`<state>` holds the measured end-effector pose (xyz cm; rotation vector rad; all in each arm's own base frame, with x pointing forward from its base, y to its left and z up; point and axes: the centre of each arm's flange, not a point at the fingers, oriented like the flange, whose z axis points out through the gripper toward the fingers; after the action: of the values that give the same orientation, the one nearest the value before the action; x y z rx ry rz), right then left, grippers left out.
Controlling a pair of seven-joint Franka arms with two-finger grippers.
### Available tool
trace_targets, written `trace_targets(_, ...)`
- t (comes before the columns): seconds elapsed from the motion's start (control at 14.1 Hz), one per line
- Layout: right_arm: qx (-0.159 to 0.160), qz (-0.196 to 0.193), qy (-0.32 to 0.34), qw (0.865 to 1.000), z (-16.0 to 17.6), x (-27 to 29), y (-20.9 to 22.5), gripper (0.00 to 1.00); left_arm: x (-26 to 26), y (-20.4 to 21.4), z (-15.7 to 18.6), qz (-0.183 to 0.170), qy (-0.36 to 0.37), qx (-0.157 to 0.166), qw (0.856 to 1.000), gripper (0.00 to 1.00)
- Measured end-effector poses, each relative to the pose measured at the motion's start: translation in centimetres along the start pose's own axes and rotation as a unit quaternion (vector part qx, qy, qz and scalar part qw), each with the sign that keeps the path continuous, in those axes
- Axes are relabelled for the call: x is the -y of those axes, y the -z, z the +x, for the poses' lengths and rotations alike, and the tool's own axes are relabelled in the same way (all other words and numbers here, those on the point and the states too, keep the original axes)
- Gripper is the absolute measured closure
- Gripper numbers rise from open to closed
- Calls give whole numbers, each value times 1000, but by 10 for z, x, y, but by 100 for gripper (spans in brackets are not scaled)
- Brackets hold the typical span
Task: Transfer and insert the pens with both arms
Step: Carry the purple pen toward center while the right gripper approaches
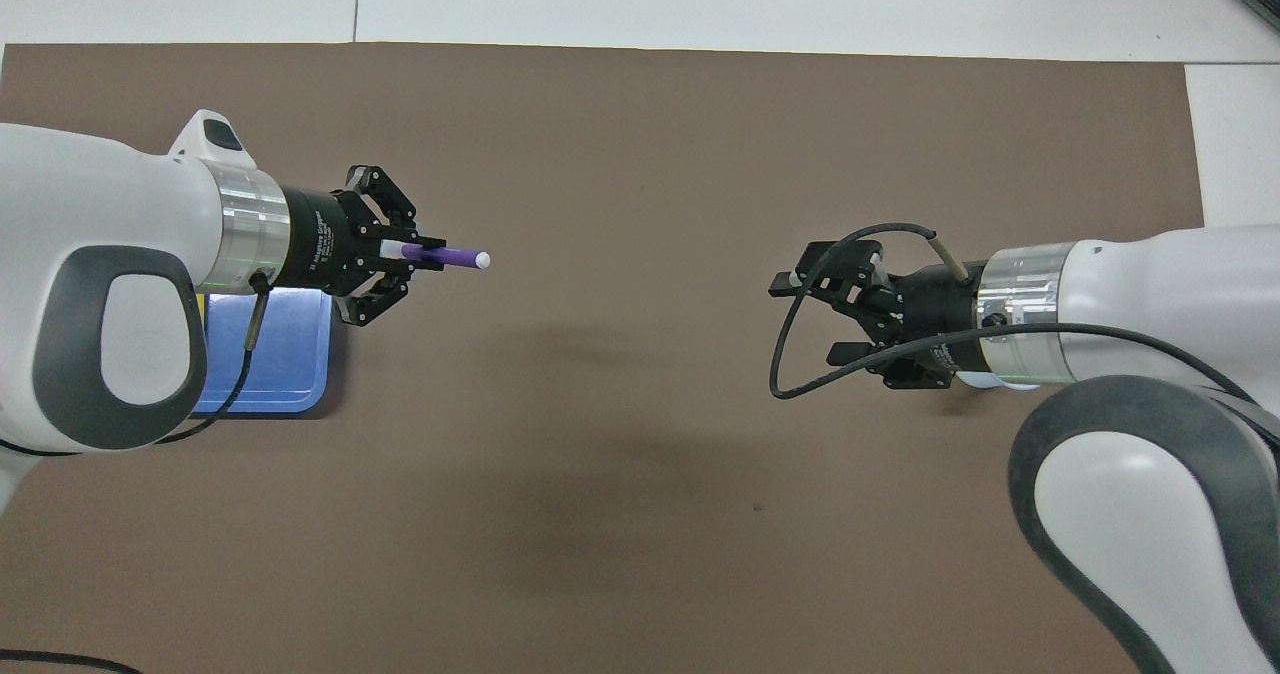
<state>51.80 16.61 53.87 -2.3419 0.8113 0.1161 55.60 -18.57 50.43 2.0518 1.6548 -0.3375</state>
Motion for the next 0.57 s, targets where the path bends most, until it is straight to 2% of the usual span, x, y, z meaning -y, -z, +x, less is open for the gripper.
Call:
trace_targets(0.14,-8,23,-2,1000,-7,10,-4,0,18,-13,-5,-3,35,15,999,83)
trace_targets(0.36,-30,50,-6,998,-42,36,-26,0,36,-15,-14,-4,83,16,996,83)
trace_targets(0.57,-35,49,3,998,-61,43,-65,0,39,-12,-22,-6,100,17,995,83)
